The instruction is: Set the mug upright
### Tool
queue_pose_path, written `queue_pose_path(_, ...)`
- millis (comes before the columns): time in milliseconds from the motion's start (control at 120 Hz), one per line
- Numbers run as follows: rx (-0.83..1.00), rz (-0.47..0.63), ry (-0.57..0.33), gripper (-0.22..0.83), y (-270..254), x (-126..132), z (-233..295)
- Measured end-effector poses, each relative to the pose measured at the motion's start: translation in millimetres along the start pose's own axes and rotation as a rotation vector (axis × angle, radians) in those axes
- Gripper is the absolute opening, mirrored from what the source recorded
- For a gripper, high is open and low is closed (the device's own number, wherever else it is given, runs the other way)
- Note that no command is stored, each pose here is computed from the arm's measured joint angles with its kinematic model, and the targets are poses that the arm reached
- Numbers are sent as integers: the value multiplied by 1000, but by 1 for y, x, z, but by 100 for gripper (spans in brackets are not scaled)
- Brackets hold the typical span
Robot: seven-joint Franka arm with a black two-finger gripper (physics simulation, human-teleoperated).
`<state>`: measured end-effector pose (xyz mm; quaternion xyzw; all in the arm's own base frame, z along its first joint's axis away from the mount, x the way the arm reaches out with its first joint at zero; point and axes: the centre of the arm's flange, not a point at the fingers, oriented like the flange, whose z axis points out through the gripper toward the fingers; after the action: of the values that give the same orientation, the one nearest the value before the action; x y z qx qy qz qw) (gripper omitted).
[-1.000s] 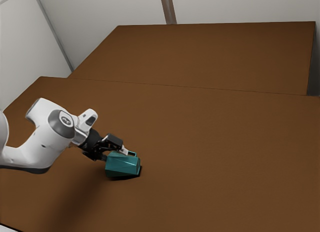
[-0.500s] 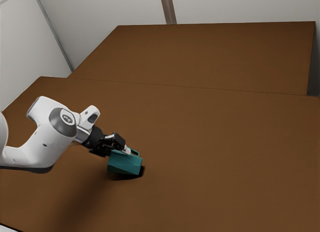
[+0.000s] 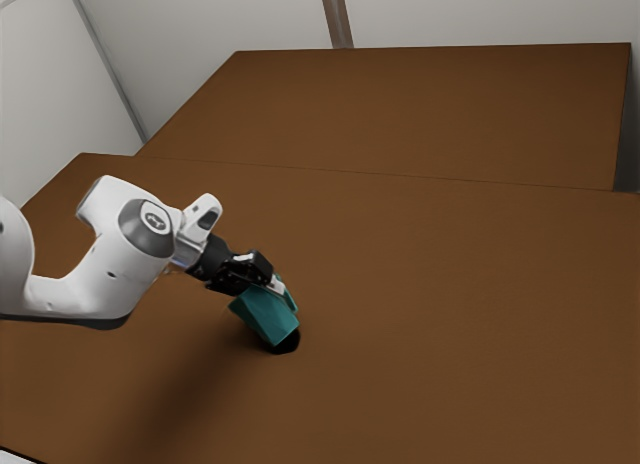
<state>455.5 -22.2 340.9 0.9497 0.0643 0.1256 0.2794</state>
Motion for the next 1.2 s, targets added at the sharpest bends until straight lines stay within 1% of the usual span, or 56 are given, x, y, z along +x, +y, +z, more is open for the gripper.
queue_pose_path(300, -28, -11, 2, 8, 13, -4, 8)
queue_pose_path(467, -41, -12, 5, -1, 22, -5, 11)
queue_pose_path(758, -55, -2, 12, -13, 36, -2, 17)
queue_pose_path(917, -57, -15, 12, -16, 35, 4, 21)
queue_pose_path(1200, -62, -5, 26, -17, 41, 11, 17)
